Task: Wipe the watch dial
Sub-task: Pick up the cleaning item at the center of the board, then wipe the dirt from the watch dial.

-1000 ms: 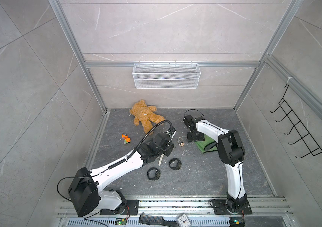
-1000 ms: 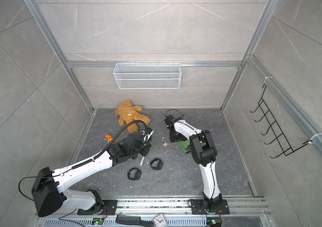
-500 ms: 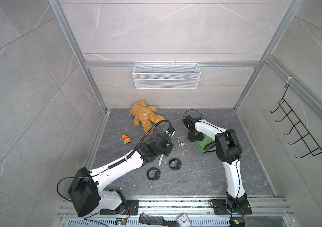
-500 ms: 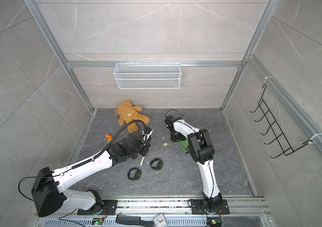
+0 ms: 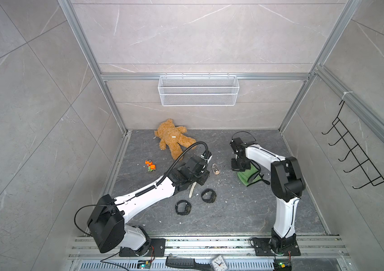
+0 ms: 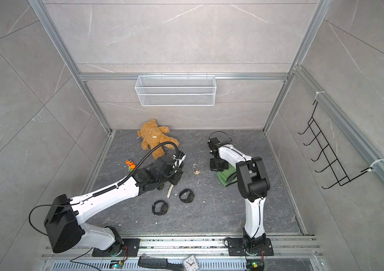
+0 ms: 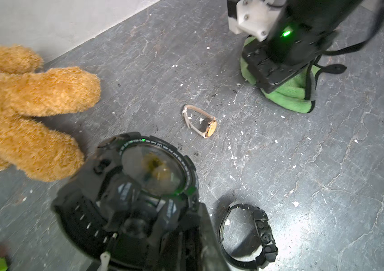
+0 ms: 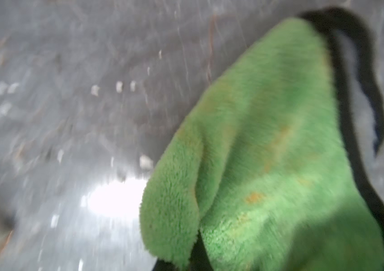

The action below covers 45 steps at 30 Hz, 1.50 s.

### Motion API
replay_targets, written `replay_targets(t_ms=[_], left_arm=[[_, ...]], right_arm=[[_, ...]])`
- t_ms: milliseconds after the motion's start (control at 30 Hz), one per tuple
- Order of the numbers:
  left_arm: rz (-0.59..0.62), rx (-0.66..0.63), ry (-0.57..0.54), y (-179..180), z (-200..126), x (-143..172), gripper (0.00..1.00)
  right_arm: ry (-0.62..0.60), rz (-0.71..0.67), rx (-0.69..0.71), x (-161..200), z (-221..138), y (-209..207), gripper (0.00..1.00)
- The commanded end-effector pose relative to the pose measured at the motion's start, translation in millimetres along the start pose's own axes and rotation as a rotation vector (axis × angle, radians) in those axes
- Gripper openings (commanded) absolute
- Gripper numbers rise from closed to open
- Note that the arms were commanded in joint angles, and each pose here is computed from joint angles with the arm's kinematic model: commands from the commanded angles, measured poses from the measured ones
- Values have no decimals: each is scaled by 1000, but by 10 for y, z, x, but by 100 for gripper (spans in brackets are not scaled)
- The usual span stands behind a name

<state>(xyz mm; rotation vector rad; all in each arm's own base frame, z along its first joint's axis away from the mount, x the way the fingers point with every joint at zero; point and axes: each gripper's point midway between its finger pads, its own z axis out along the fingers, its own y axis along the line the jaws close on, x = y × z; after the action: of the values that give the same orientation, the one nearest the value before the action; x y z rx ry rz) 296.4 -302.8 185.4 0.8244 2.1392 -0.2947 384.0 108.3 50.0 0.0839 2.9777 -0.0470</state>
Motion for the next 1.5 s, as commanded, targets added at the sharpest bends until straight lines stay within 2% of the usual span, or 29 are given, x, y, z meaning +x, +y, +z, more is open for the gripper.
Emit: replay_targets(t_ms=[0, 167, 400, 667, 800, 1000, 1267, 1467], left_arm=[[53, 89, -108, -124, 24, -369, 0], [127, 200, -226, -333, 23, -525, 0], [254, 400, -332, -667, -106, -626, 0], [338, 437, -478, -751, -256, -725, 0], [362, 437, -521, -761, -308, -741, 0], [367, 495, -529, -840, -370, -739, 0], [358, 535, -529, -899, -386, -765, 0], [358, 555, -541, -930, -399, -779, 0]], right_arm=[[-72, -63, -251, 132, -576, 289, 0], [-121, -124, -424, 418, -1100, 409, 0], [-204, -167, -525, 609, -1674, 420, 0], [-250, -224, -670, 782, -2158, 537, 0], [-252, -235, -775, 865, -2292, 651, 0], [-285, -221, -926, 839, -2459, 821, 0], [-278, -206, -1037, 756, -2575, 989, 0], [-242, -183, -1057, 694, -2498, 1114, 0]])
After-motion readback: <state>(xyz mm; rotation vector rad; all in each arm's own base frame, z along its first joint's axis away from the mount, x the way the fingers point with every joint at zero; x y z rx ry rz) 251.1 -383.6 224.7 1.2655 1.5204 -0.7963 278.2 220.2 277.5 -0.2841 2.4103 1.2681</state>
